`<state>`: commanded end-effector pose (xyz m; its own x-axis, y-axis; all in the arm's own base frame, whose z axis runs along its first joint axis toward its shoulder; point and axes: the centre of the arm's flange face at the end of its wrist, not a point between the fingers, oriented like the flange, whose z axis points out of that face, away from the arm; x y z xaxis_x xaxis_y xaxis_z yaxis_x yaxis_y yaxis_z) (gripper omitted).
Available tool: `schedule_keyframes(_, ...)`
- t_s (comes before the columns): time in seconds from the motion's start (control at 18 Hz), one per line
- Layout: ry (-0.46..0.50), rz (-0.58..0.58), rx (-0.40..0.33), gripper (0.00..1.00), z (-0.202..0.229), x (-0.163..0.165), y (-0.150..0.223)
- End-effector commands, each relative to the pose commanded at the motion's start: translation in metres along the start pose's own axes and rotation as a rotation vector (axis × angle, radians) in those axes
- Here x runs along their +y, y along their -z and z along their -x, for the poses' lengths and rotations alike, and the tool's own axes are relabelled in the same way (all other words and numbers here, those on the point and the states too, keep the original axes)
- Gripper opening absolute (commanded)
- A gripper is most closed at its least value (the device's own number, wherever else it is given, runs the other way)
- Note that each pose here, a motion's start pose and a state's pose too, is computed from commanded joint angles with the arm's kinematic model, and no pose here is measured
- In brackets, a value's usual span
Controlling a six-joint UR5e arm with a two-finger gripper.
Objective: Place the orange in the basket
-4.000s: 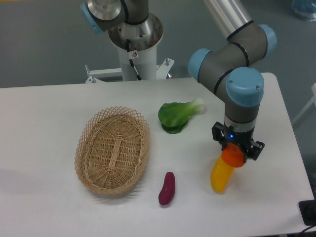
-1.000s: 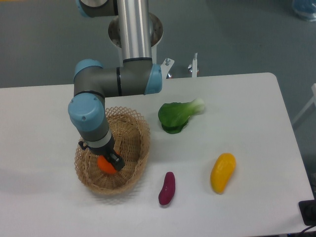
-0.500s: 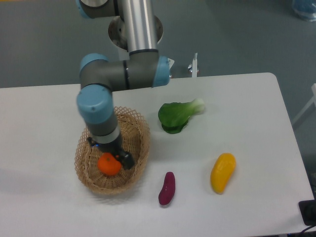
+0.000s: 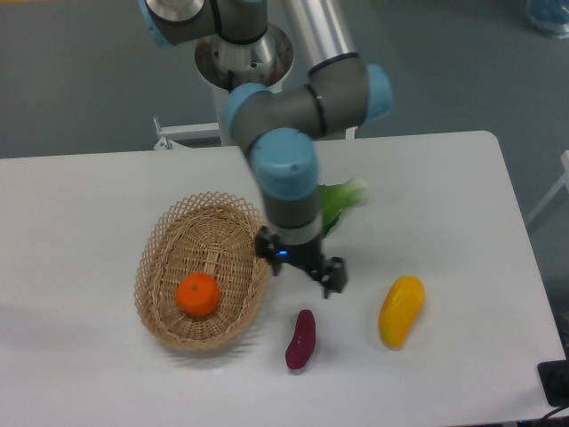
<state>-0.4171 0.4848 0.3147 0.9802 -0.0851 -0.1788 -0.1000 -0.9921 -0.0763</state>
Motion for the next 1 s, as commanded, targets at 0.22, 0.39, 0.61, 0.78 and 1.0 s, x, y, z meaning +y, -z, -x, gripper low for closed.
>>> schedule_keyframes(0.22,-0.094,0.021,0.002,1.00,0.046,0.054,-0.007)
schedule_keyframes(0.39,-0.131,0.026,0.004,1.00,0.071,0.085,-0.011)
schedule_keyframes(0.61,-0.170,0.013,0.000,1.00,0.098,0.094,-0.012)
schedule_keyframes(0.78,-0.171,0.012,0.002,1.00,0.095,0.095,-0.013)
schedule_keyframes(1.0,-0.168,0.009,0.001,1.00,0.095,0.098,-0.011)
